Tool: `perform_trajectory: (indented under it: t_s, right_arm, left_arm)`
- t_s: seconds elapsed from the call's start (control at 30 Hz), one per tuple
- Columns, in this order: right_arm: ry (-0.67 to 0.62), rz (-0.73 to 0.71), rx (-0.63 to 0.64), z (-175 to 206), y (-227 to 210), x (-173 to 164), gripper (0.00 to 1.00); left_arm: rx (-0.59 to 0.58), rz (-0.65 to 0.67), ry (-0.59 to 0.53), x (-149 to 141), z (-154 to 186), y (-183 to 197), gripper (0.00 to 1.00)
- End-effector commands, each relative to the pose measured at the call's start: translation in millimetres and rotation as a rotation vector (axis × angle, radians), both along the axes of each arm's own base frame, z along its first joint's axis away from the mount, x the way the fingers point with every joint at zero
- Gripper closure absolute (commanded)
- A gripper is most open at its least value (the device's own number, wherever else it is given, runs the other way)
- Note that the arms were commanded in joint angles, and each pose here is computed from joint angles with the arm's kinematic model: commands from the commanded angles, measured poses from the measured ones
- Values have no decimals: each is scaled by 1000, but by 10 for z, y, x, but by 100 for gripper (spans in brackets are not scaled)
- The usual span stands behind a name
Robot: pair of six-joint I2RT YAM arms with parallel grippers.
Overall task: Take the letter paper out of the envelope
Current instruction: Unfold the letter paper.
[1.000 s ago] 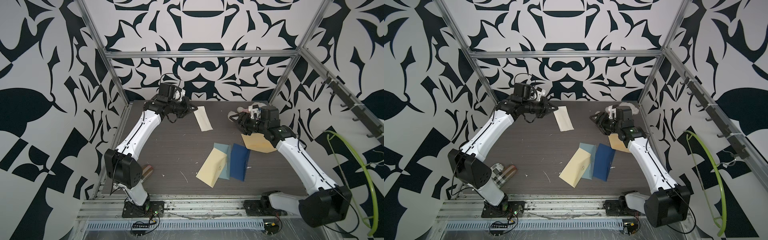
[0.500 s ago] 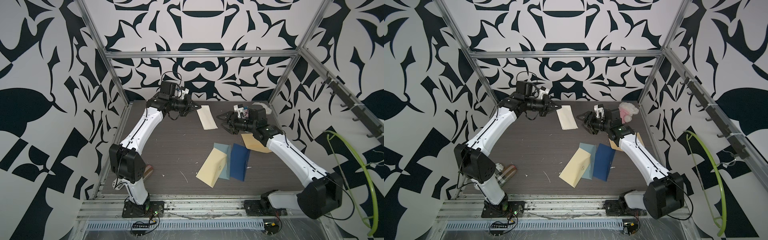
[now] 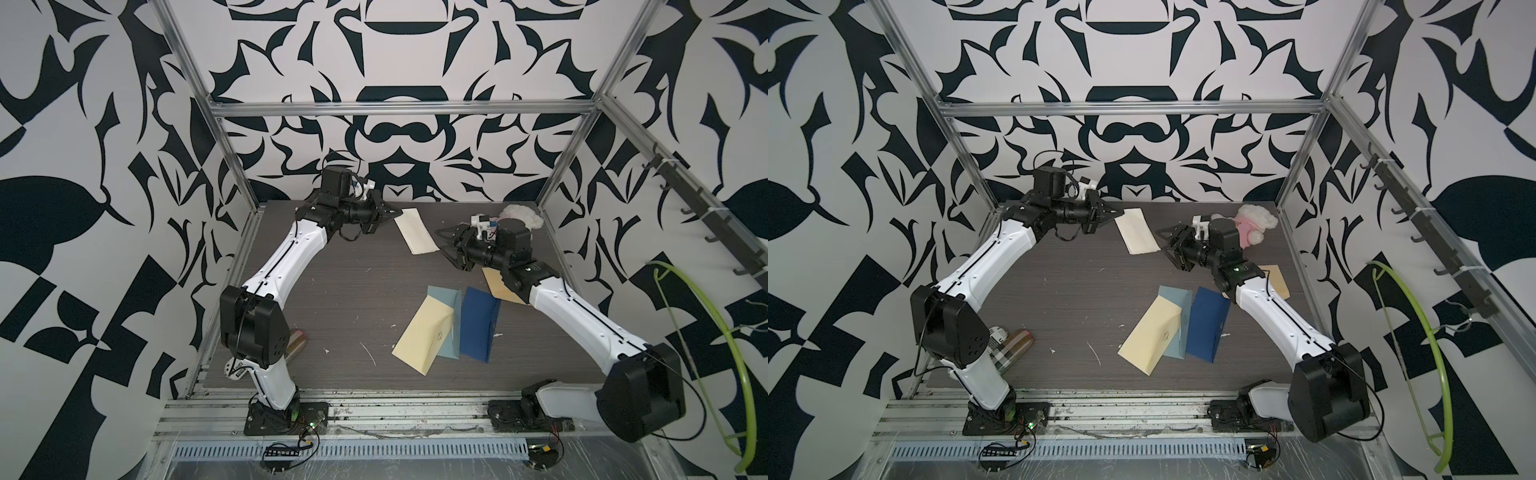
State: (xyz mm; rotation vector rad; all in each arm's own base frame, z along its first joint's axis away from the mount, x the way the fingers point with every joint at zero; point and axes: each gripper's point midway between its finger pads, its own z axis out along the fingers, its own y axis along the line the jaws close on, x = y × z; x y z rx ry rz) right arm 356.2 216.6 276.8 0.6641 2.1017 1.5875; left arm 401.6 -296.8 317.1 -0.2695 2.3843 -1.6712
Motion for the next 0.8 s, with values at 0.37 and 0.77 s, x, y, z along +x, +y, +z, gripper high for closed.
perform_trajectory:
  t_s: [0.37,0.77]
  right_arm:
    - [-49,-175,97,301,-53,229,41]
    - [-50,-180,121,356,31,319,43]
  left_arm:
    - [-74,59,-38,106,272,15,100]
    - [-73,46,-32,125,248,-9,100]
